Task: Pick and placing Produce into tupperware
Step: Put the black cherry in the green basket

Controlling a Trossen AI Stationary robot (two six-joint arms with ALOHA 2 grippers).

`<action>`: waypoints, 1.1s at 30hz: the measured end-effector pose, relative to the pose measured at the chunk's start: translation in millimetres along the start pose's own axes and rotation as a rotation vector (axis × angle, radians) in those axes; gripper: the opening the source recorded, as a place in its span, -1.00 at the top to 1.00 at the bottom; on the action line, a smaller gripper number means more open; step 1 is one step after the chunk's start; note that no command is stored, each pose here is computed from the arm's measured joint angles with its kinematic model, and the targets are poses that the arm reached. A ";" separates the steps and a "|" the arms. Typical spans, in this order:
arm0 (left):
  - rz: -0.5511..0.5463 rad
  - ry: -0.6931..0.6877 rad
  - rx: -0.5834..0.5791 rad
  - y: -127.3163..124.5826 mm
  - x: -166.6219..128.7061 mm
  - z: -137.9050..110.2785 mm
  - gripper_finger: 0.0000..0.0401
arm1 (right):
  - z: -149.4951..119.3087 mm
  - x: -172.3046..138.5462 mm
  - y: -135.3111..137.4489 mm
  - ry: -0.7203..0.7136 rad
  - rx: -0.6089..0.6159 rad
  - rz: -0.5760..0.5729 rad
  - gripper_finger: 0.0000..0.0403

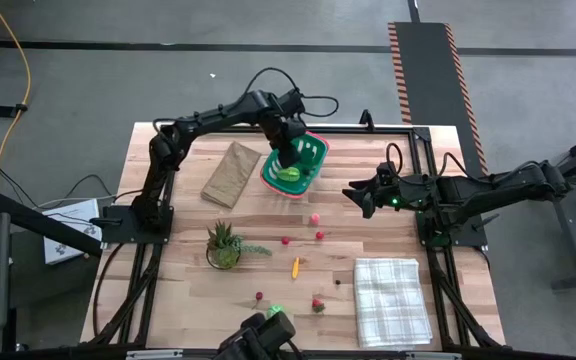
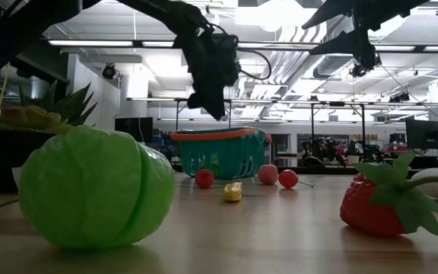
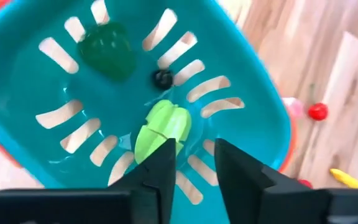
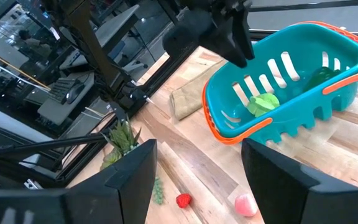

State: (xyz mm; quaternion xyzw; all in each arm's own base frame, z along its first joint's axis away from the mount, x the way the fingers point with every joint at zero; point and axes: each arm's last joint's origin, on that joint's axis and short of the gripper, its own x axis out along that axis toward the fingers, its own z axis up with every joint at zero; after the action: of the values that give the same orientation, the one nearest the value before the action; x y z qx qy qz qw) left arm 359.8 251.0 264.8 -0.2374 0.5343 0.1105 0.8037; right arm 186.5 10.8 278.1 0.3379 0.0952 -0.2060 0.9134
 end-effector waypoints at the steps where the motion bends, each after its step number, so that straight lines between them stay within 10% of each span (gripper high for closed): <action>1: 0.001 -0.012 0.004 -1.6 -5.5 2.4 0.58 | 0.0 0.0 0.0 0.000 0.002 0.000 -0.12; 10: 0.003 -0.188 0.065 -20.5 -69.7 23.2 0.96 | 2.3 -0.2 4.1 0.002 0.023 0.061 -0.12; 18: -0.006 -0.227 -0.010 -26.2 -87.8 25.2 0.90 | 0.4 -1.4 7.8 0.037 0.012 0.117 -0.07; 33: -0.131 -0.202 -0.045 -42.6 -130.6 -0.4 0.99 | 35.5 -27.8 32.3 -0.104 -0.107 0.351 0.81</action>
State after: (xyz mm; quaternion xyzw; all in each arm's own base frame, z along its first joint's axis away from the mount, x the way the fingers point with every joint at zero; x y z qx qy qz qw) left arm 325.1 224.0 394.9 -0.2774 0.4312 0.0929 0.8535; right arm 177.1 18.4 332.3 0.2890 -0.0017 -0.0556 0.9557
